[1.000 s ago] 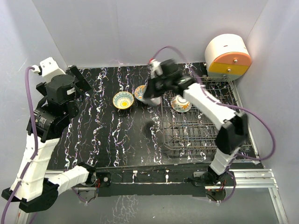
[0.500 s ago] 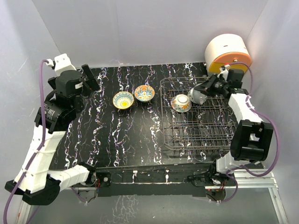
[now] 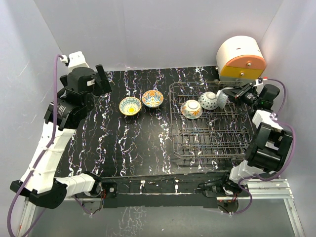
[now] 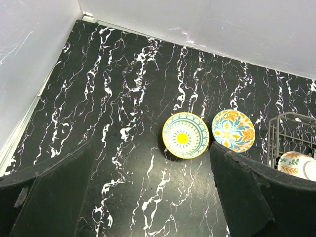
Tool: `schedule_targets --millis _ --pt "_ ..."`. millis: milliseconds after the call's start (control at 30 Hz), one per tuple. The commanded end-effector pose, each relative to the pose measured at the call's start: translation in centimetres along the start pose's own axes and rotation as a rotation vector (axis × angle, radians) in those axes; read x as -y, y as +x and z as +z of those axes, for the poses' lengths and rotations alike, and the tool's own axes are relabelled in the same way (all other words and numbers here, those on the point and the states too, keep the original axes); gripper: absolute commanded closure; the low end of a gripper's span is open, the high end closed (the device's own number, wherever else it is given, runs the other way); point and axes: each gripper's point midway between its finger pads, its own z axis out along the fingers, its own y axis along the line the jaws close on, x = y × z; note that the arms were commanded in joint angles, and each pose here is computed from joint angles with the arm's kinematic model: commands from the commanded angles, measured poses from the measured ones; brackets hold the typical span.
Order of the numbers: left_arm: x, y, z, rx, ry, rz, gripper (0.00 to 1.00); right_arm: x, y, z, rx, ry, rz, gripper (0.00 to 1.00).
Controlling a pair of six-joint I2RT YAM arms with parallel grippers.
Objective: Load the bowls into the dish rack
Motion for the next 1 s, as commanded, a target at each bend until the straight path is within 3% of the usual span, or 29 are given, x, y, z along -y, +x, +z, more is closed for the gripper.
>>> schedule_targets --millis 0,500,967 --pt "0.6 -1.5 -0.6 0.028 0.038 -0.004 0.03 -2.6 -2.9 -1.3 0.078 -0.149 -0.088 0.92" --pt "1.7 -1.4 0.1 0.011 0.056 -0.018 0.03 1.7 -6.9 -0.1 0.208 -0.206 0.030 0.91" --pt "2.3 -1.0 0.8 0.001 0.064 -0.020 0.03 2.5 -9.5 0.0 0.416 -0.144 0.037 0.91"
